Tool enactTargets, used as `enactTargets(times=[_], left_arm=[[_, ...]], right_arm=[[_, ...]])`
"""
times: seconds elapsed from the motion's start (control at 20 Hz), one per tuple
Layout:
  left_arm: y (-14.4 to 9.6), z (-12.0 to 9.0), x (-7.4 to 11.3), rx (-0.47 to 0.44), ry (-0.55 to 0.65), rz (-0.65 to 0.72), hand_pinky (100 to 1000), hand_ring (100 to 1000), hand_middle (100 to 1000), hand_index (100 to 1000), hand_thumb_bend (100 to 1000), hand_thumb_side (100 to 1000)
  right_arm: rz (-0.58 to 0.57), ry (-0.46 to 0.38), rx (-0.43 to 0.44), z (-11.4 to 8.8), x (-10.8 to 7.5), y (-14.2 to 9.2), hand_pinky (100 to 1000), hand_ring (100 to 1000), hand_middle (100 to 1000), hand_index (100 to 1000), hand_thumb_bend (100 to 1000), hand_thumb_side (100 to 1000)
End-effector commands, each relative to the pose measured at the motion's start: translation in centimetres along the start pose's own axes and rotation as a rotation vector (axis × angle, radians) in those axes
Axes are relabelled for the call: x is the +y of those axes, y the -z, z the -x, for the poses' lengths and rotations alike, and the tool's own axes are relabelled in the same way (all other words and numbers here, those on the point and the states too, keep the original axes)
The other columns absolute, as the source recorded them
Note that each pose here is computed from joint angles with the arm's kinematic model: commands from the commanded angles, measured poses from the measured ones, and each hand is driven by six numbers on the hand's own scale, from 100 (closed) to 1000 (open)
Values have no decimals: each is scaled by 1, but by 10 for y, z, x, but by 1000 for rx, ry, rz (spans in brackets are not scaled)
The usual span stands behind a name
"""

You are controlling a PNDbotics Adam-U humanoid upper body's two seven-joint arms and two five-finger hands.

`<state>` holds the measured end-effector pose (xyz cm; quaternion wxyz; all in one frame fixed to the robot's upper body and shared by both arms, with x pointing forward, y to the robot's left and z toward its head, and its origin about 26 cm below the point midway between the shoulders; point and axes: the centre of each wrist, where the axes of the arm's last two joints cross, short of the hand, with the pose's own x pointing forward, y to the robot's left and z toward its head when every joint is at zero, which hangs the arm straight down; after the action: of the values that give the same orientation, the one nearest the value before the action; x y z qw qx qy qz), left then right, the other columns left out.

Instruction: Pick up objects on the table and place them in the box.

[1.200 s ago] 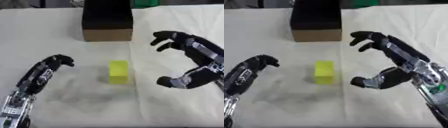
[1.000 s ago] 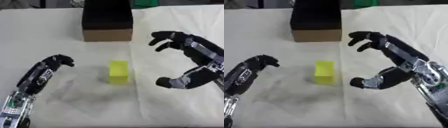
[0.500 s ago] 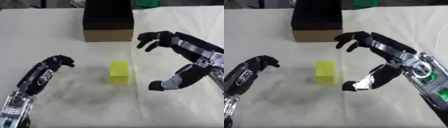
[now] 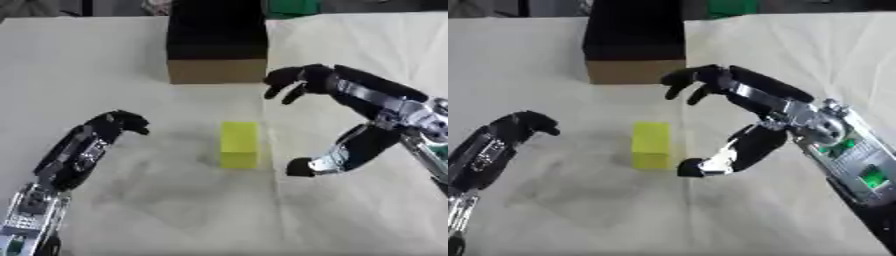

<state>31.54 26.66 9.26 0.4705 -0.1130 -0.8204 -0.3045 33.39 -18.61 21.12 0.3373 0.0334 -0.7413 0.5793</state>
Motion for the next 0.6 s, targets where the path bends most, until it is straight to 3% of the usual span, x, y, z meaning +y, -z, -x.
enactTargets(times=[0.05, 0.6], left_arm=[[1, -4, 2, -12, 9, 9, 944, 728, 703, 793, 150, 828], [2, -3, 2, -11, 8, 13, 944, 727, 703, 793, 151, 830]], right_arm=[[-12, -33, 12, 4, -4, 5, 764, 1000, 767, 931, 611, 346], [-62, -60, 56, 31, 5, 24, 766, 1000, 769, 930, 620, 379]])
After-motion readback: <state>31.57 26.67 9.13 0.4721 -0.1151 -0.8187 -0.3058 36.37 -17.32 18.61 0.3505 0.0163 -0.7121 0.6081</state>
